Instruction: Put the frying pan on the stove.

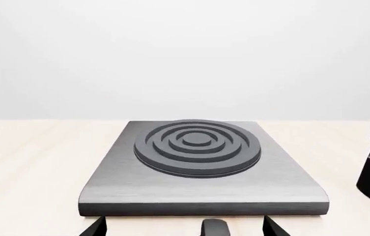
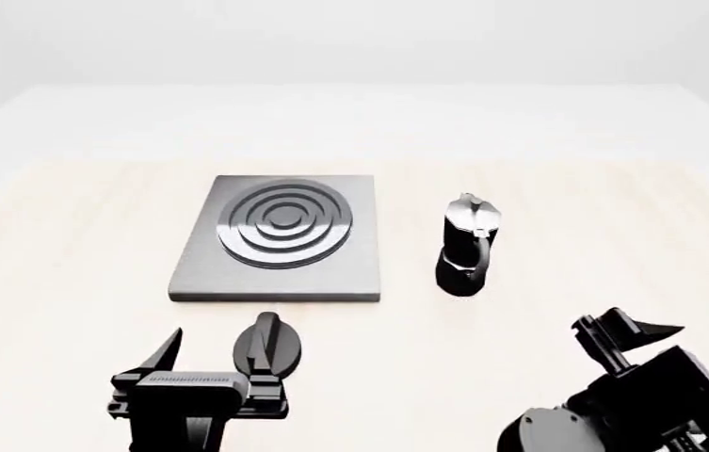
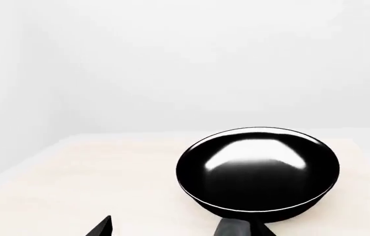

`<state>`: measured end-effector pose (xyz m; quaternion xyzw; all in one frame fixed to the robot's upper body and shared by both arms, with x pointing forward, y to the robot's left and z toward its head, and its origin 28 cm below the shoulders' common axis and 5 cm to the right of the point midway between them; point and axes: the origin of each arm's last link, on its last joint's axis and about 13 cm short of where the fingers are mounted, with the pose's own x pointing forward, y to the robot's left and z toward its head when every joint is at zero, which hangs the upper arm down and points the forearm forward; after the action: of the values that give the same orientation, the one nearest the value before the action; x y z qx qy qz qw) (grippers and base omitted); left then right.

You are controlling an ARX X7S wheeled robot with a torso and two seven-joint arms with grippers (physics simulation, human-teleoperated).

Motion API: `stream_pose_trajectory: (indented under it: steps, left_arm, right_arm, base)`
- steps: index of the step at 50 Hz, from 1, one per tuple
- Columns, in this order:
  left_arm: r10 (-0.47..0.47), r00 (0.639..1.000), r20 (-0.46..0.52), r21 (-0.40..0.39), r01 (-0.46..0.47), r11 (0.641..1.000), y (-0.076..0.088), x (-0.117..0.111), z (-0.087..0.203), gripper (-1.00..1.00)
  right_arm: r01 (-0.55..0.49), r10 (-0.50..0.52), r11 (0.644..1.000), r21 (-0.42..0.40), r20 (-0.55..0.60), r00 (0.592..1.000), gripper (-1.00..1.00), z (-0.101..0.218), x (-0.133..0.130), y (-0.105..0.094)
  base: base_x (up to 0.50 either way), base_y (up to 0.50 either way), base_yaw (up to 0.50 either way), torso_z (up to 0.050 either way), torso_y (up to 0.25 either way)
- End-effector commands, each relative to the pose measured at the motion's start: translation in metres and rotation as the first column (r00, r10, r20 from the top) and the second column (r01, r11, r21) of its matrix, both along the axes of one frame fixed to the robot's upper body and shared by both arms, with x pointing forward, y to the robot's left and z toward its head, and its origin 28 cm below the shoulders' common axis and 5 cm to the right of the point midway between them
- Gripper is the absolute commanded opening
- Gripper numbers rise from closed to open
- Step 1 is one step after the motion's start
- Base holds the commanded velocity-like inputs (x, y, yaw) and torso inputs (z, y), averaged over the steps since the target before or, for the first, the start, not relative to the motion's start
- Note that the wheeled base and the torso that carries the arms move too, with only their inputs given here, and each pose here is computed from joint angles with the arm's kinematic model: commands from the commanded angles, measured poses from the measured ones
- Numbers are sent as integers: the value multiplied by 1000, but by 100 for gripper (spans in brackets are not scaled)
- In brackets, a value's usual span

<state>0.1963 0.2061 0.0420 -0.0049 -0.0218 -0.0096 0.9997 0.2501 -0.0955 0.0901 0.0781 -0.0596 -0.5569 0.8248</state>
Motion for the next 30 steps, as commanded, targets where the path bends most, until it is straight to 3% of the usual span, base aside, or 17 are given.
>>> stream_pose_trajectory:
  steps: [1,16,22,30]
  left_arm:
    - [0,1000,0,1,0,1000,0,0,0,100]
    - [0,1000,0,-2,0,1000,0,0,0,100]
    - [0,1000,1,-1,0,1000,-1,0,-1,100]
    - [3,1000,0,-2,-3,1000,0,1,-1,100]
  right_arm:
    - [41,-41,998,51,-3,999,100,1,7,-1]
    - [99,-100,989,109,4,995,100,3,18,-1]
    - [174,-179,976,129,28,983,100,4,23,-3]
    - [160,-165,980,121,28,986,100,5,34,-3]
  base:
    - [0,0,0,0,0]
    - [0,0,0,0,0]
    - [0,0,0,0,0]
    - [0,0,0,0,0]
